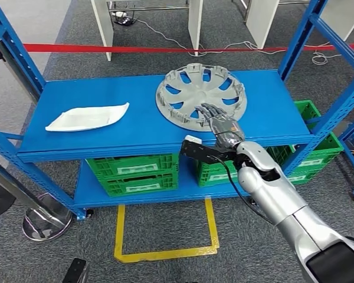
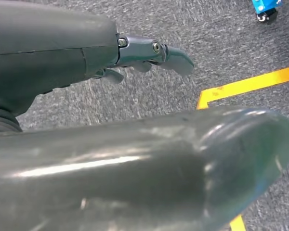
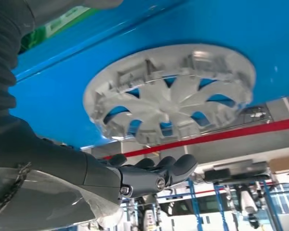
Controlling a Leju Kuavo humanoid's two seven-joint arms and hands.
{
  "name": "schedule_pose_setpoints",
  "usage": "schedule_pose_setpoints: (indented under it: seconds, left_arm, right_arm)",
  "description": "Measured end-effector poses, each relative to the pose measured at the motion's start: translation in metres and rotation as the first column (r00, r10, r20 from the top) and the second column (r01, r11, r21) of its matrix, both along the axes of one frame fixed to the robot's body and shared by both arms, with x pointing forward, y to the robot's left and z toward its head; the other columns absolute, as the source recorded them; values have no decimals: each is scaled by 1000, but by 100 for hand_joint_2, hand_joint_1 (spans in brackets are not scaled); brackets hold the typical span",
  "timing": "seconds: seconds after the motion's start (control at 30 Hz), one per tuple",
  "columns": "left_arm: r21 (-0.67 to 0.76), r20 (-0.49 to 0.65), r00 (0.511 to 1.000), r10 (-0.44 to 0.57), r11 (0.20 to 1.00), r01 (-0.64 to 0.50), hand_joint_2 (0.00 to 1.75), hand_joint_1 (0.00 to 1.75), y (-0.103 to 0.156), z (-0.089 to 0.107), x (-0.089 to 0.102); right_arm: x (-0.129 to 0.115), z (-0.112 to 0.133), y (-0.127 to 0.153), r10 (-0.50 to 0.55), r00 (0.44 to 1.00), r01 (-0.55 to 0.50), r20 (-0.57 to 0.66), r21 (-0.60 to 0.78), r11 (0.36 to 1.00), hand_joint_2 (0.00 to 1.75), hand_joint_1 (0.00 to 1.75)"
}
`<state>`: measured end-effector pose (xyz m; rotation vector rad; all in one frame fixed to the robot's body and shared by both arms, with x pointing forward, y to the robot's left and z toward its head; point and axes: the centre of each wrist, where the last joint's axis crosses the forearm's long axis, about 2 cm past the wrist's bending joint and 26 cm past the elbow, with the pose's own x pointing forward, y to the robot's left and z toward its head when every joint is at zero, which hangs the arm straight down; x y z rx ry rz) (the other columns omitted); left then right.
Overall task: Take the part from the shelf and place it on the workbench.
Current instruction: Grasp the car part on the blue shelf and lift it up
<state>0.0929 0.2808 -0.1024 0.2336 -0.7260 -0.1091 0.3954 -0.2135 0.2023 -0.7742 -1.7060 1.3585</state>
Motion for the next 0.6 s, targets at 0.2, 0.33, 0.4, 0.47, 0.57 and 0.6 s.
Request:
schedule_pose_setpoints:
  seconds: [0.2, 0.33, 0.4, 0.47, 0.57, 0.6]
  left_arm:
    - [7, -6, 1000, 16, 1000, -16, 0, 0, 1, 0, 0]
    - [30, -5, 999, 32, 999, -32, 0, 0, 1, 0, 1]
    - [45, -7, 999, 43, 998, -43, 0, 0, 1, 1, 1]
    - [52, -9, 998, 54, 997, -54, 0, 0, 2, 1, 1]
    - [58, -11, 998, 59, 997, -58, 0, 0, 3, 1, 1]
    - [59, -13, 998, 56, 997, -55, 0, 0, 3, 1, 1]
  right_arm:
    - [-7, -11, 2, -12, 1000, 12, -11, 11, 1000, 175, 0]
    - [-7, -10, 5, -27, 1000, 27, -3, 3, 1000, 175, 0]
    - [-7, -11, 6, -40, 999, 40, 5, -20, 999, 175, 0]
    - [-8, -11, 7, -44, 999, 45, 9, -32, 998, 175, 0]
    - [-8, -10, 10, -41, 999, 41, 10, -30, 999, 175, 0]
    - [-8, -10, 12, -39, 999, 39, 11, -29, 999, 175, 0]
